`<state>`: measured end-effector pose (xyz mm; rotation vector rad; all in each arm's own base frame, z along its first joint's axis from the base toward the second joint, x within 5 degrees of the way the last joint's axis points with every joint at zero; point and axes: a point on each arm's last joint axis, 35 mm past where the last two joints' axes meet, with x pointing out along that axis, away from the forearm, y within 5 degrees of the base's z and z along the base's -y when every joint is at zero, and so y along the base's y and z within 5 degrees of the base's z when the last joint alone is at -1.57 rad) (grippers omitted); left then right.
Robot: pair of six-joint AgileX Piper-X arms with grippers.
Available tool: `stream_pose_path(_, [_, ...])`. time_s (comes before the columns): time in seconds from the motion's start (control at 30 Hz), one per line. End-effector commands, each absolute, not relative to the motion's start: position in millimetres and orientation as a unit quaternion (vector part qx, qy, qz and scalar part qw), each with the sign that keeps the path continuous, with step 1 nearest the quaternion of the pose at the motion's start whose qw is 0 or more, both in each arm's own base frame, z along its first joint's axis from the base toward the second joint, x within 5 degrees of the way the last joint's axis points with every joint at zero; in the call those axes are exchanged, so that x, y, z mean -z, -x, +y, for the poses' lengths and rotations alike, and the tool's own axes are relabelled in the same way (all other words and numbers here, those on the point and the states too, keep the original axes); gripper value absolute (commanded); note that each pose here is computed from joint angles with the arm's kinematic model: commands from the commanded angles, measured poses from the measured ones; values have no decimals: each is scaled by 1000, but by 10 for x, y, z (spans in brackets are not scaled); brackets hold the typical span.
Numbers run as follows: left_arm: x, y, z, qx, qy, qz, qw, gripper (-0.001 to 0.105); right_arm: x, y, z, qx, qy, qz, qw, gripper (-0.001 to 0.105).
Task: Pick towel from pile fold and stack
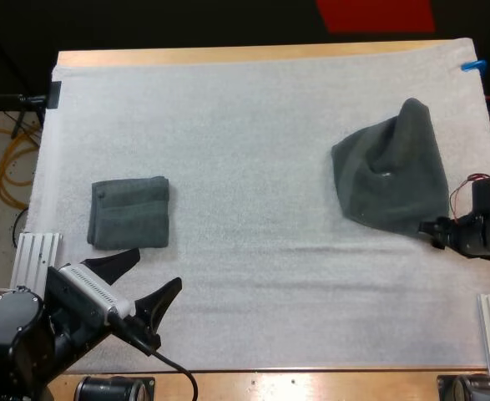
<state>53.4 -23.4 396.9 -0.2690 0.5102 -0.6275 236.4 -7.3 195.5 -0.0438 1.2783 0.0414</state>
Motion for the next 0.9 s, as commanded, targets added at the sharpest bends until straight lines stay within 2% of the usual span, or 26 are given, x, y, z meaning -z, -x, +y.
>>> stream_pose_path(0.0, [-3965,-536,-236,310,130,248,909,70,-1912,-2406,-95,-20,4,595,804,62])
stream_pose_path(0.23, [-3966,-532,-242,318,132,248,905,70,-1579,-2560,-138,-17,-44,619,784,62])
stream_pose_path(0.47, [-3944,-516,-246,324,138,260,899,70,-1470,-2644,-136,-25,-50,612,789,60])
stream_pose_path(0.57, [-3929,-507,-245,323,140,268,897,70,-1470,-2648,-140,-21,-46,611,790,41])
stream_pose_path(0.7, [-3923,-504,-245,322,141,271,896,70,-1472,-2655,-148,-15,-38,609,792,6])
stream_pose_path(0.73, [-3923,-504,-245,322,141,271,896,70,-1472,-2656,-148,-16,-36,609,792,1])
stream_pose_path(0.87, [-3927,-530,-247,321,150,274,894,70,-1465,-2631,-164,-6,-8,619,785,0])
